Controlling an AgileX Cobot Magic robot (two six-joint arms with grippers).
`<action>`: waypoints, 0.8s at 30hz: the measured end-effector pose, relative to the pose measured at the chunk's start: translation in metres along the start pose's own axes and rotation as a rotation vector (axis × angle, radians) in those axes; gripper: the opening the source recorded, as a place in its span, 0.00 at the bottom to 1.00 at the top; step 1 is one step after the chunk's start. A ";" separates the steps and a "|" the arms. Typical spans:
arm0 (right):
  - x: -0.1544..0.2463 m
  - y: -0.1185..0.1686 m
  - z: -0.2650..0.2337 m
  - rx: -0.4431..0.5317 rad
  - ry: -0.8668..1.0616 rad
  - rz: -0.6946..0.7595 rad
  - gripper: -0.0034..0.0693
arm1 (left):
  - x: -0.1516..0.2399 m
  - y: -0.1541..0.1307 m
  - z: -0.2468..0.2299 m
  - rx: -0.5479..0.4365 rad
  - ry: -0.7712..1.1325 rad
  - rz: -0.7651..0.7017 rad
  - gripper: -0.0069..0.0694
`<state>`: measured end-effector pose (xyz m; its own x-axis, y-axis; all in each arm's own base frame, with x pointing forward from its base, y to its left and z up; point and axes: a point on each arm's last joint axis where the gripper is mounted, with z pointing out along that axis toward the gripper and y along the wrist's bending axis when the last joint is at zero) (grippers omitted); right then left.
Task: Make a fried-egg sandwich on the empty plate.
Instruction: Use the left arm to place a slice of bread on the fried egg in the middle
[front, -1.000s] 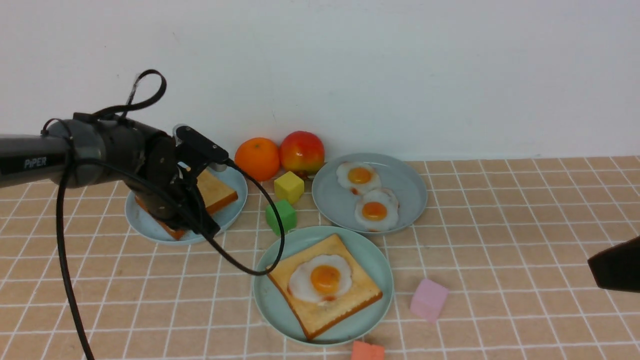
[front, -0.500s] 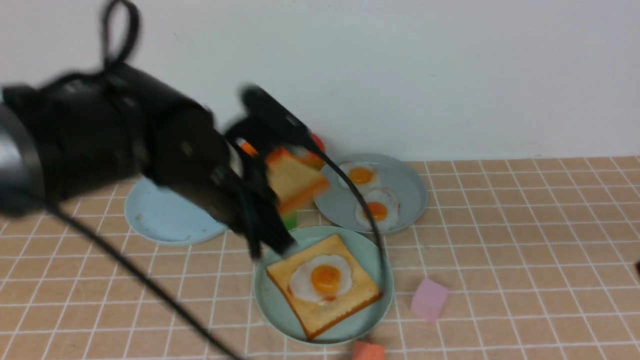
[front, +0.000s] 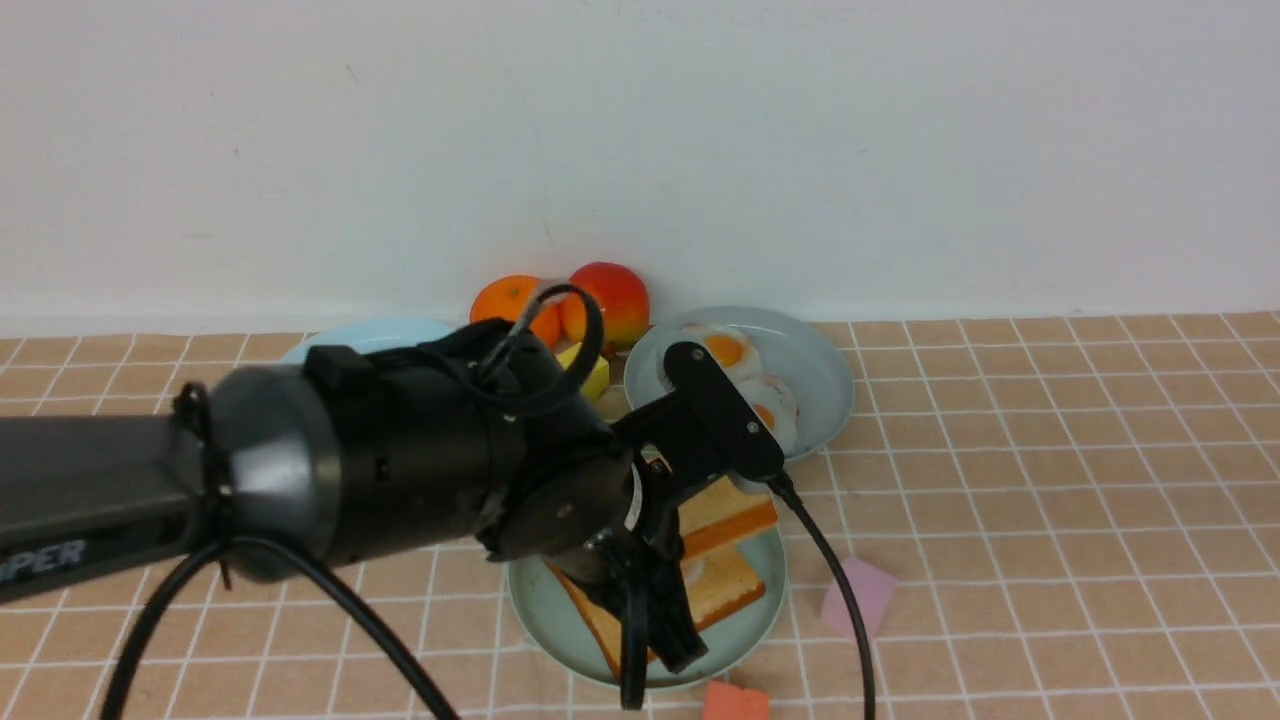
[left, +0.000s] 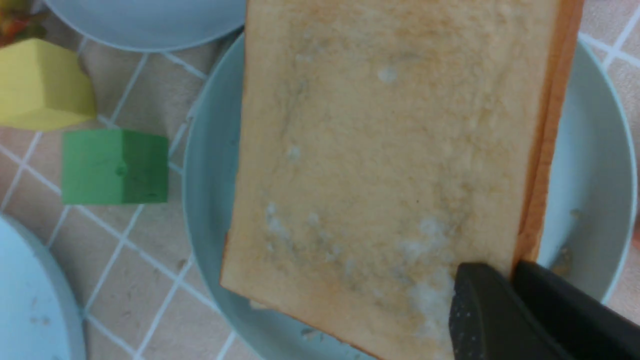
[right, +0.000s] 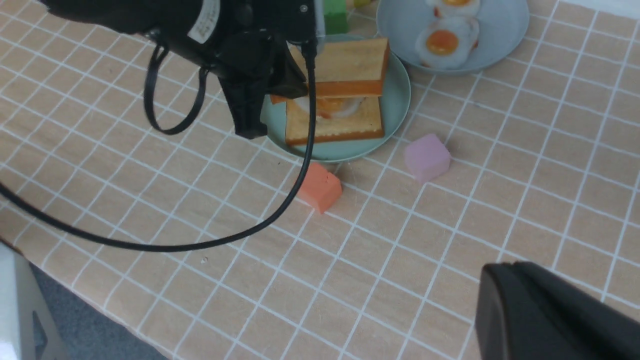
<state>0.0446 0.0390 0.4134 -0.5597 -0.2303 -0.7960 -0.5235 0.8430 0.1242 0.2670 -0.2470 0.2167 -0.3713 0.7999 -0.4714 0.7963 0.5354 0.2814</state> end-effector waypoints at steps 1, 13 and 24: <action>0.000 0.000 0.000 -0.001 0.004 0.000 0.07 | 0.000 0.000 0.001 0.001 0.004 0.001 0.13; 0.003 -0.001 -0.001 0.009 0.026 0.018 0.08 | 0.008 -0.007 0.025 0.025 0.071 0.008 0.13; 0.003 -0.001 -0.001 0.012 0.026 0.032 0.09 | 0.008 -0.008 0.028 0.026 0.068 0.009 0.29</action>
<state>0.0428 0.0372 0.4114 -0.5927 -0.2152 -0.7762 -0.4974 0.8557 0.1425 0.2713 -0.2523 0.1879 -0.3952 0.8216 -0.4107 0.8116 0.5218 0.2628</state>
